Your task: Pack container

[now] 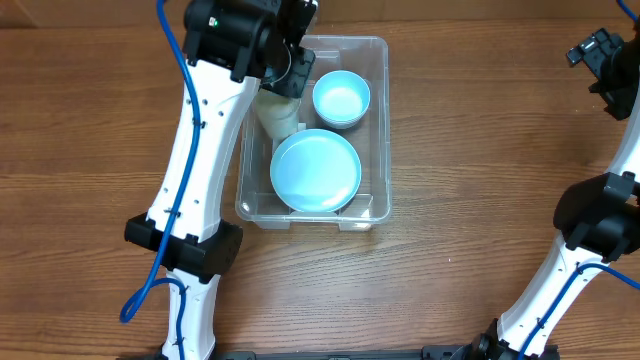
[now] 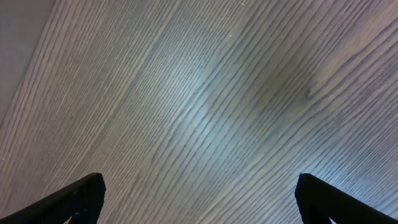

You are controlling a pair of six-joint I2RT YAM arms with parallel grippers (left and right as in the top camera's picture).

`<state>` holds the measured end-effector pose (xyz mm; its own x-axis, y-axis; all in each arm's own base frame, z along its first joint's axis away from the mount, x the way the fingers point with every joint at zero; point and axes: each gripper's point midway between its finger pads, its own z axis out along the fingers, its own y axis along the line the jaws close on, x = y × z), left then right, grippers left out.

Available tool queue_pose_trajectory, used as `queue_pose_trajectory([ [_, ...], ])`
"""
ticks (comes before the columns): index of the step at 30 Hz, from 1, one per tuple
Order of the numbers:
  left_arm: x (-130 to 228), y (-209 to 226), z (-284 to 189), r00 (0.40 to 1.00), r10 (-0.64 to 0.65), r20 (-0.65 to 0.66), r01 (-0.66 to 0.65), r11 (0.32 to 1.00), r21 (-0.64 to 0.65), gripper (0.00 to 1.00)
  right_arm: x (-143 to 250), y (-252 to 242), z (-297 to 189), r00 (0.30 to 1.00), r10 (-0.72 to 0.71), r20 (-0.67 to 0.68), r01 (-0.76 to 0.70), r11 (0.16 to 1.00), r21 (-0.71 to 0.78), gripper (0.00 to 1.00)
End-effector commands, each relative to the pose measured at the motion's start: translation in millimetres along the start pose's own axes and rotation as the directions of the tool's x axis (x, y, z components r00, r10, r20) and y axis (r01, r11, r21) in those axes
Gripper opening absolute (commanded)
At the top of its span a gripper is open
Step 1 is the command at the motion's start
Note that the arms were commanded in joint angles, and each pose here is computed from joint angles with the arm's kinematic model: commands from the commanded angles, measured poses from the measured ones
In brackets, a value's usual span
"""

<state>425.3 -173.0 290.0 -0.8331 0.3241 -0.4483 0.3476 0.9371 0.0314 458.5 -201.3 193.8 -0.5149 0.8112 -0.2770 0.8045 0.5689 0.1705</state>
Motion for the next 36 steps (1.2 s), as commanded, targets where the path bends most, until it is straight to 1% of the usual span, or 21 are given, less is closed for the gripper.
queue_pose_trajectory([
  [1,-20.8,14.8,-5.1,0.996,-0.014,0.093,0.022,0.996,-0.084,0.50,-7.8,5.0,-30.0,0.998,0.005,0.066,-0.003,0.999,-0.040,1.00],
  [3,-32.0,17.5,-6.6,0.990,-0.011,0.139,0.025,0.995,-0.097,0.55,-7.8,5.0,-30.0,0.998,0.005,0.066,-0.003,0.999,-0.040,1.00],
  [7,-44.3,24.4,-22.7,0.977,-0.015,0.211,0.043,0.991,-0.130,0.54,-7.9,4.8,-30.0,0.998,0.006,0.066,-0.003,0.999,-0.040,1.00],
  [9,-44.6,26.5,-41.2,0.969,-0.017,0.245,0.052,0.990,-0.134,0.62,-7.9,4.8,-30.0,0.998,0.006,0.066,-0.003,0.999,-0.040,1.00],
  [10,-43.9,36.9,-66.6,0.953,-0.055,0.298,0.110,0.979,-0.170,0.66,-7.9,4.8,-30.0,0.998,0.006,0.066,-0.003,0.999,-0.040,1.00],
  [11,-42.1,43.8,-87.6,0.935,-0.087,0.343,0.159,0.970,-0.186,0.68,-7.9,4.7,-30.0,0.998,0.006,0.066,-0.003,0.999,-0.040,1.00],
  [12,-36.8,49.1,-121.0,0.904,-0.127,0.409,0.216,0.960,-0.177,0.71,-7.8,5.0,-30.0,0.998,0.005,0.066,-0.003,0.999,-0.040,1.00],
  [13,-31.9,50.3,-147.3,0.880,-0.134,0.456,0.230,0.960,-0.161,0.75,-7.9,4.8,-30.0,0.998,0.006,0.066,-0.003,0.999,-0.040,1.00],
  [14,-22.5,51.4,-180.5,0.847,-0.142,0.512,0.244,0.960,-0.138,0.93,-7.8,5.0,-30.0,0.998,0.005,0.066,-0.003,0.999,-0.040,1.00],
  [15,-13.6,45.8,-201.4,0.824,-0.171,0.541,0.255,0.963,-0.084,1.00,-7.9,4.8,-30.0,0.998,0.006,0.066,-0.003,0.999,-0.040,1.00],
  [17,-0.1,27.2,-234.2,0.784,-0.233,0.575,0.239,0.969,0.068,1.00,-7.9,4.8,-30.0,0.998,0.006,0.066,-0.003,0.999,-0.040,1.00],
  [18,5.9,21.4,-248.1,0.772,-0.235,0.591,0.215,0.971,0.106,1.00,-7.8,5.0,-30.0,0.998,0.005,0.066,-0.003,0.999,-0.040,1.00],
  [20,20.3,25.6,-266.7,0.758,-0.215,0.616,0.206,0.975,0.086,1.00,-7.9,4.8,-30.0,0.998,0.006,0.066,-0.003,0.999,-0.040,1.00],
  [21,32.9,26.1,-269.6,0.771,-0.213,0.600,0.206,0.975,0.082,1.00,-7.9,4.8,-30.0,0.998,0.006,0.066,-0.003,0.999,-0.040,1.00],
  [22,35.9,26.5,-274.6,0.764,-0.213,0.609,0.205,0.975,0.083,1.00,-7.8,5.0,-30.0,0.998,0.005,0.066,-0.003,0.999,-0.040,1.00],
  [25,49.6,28.0,-295.1,0.758,-0.078,0.648,0.099,0.995,0.004,1.00,-7.8,5.0,-30.0,0.998,0.005,0.066,-0.003,0.999,-0.040,1.00],
  [27,62.6,30.3,-313.1,0.734,-0.043,0.678,0.077,0.997,-0.020,1.00,-7.9,4.8,-30.0,0.998,0.006,0.066,-0.003,0.999,-0.040,1.00],
  [30,91.5,40.1,-339.1,0.701,-0.042,0.712,0.108,0.993,-0.048,1.00,-7.9,4.8,-30.0,0.998,0.006,0.066,-0.003,0.999,-0.040,1.00],
  [32,116.6,49.2,-347.3,0.703,-0.048,0.709,0.143,0.987,-0.074,1.00,-7.8,5.0,-30.0,0.998,0.005,0.066,-0.003,0.999,-0.040,1.00],
  [34,149.3,63.4,-345.5,0.713,-0.108,0.693,0.234,0.968,-0.090,1.00,-7.9,4.8,-30.0,0.998,0.006,0.066,-0.003,0.999,-0.040,1.00],
  [36,160.8,73.6,-346.9,0.647,-0.166,0.744,0.326,0.943,-0.073,1.00,-7.8,5.0,-30.0,0.998,0.005,0.066,-0.003,0.999,-0.040,1.00],
])
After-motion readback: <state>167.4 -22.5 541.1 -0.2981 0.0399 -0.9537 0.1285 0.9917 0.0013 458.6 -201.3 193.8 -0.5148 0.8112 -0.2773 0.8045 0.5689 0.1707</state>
